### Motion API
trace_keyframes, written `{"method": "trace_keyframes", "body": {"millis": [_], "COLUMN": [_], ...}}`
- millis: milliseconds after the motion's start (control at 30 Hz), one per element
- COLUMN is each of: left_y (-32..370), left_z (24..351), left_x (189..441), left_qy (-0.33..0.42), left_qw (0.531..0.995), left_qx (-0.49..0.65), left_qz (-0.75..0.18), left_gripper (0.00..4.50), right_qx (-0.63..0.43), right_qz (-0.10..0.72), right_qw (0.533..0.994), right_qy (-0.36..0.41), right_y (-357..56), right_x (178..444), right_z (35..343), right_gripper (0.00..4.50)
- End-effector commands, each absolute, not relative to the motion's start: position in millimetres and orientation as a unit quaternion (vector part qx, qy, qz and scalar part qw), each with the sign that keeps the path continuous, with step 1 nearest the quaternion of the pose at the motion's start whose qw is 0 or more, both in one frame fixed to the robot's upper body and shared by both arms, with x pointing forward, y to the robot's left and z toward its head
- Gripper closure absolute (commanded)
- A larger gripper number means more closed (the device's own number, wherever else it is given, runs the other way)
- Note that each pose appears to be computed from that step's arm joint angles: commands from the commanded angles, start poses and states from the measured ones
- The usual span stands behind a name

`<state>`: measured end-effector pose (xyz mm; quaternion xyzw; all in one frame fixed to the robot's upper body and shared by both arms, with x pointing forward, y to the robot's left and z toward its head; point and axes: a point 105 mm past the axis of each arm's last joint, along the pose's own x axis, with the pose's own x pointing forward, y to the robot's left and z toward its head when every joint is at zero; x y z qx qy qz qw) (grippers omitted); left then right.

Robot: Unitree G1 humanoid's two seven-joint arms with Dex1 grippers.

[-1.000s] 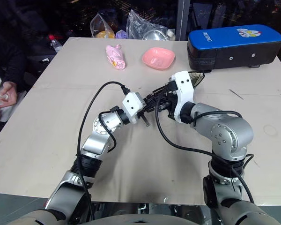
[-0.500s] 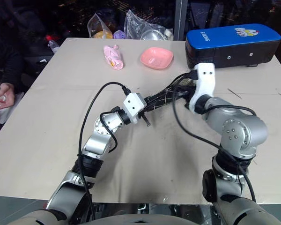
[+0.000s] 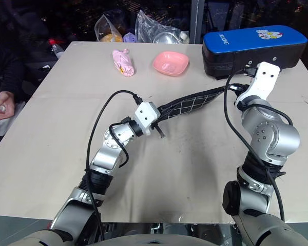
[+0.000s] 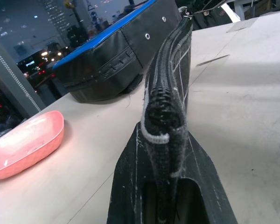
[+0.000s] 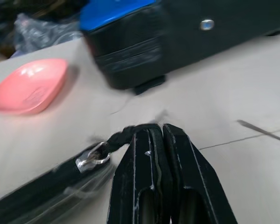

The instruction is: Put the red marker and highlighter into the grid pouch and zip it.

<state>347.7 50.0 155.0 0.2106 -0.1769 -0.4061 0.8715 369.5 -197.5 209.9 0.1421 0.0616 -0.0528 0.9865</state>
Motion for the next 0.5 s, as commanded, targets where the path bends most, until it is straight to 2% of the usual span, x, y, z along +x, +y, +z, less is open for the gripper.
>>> {"method": "trace_keyframes", "body": {"millis": [33,67,200,233,267,300,367,500], "left_y": [59.3,59.9,61.4,62.4,64.4,67.0,76.7,107.3], "left_z": [167.0,166.9,164.4,163.8,161.6,159.3,154.2,135.4], "left_x": [349.3,349.4,344.3,342.4,339.0,336.1,330.7,301.4], "left_qy": [-0.201,-0.202,-0.203,-0.203,-0.199,-0.196,-0.185,-0.116], "left_qw": [0.876,0.874,0.86,0.857,0.852,0.847,0.844,0.86], "left_qx": [0.215,0.222,0.241,0.243,0.25,0.258,0.27,0.215], "left_qz": [-0.382,-0.382,-0.401,-0.406,-0.415,-0.421,-0.425,-0.448], "left_gripper": [4.5,4.5,4.5,4.0,3.83,3.47,2.55,1.01], "right_qx": [0.136,0.117,0.054,0.041,0.02,-0.002,-0.041,-0.076], "right_qz": [0.016,0.058,0.13,0.139,0.145,0.15,0.174,0.261], "right_qw": [0.99,0.991,0.987,0.985,0.985,0.985,0.979,0.957], "right_qy": [0.03,0.033,0.079,0.092,0.091,0.088,0.094,0.101], "right_y": [-188.7,-179.7,-180.9,-184.8,-193.1,-200.6,-215.4,-241.1], "right_x": [363.7,359.4,342.5,338.0,333.5,329.7,320.0,295.0], "right_z": [228.0,227.7,207.8,202.5,200.4,199.0,189.7,157.8], "right_gripper": [4.47,4.47,2.67,2.15,1.78,1.21,0.34,0.32]}}
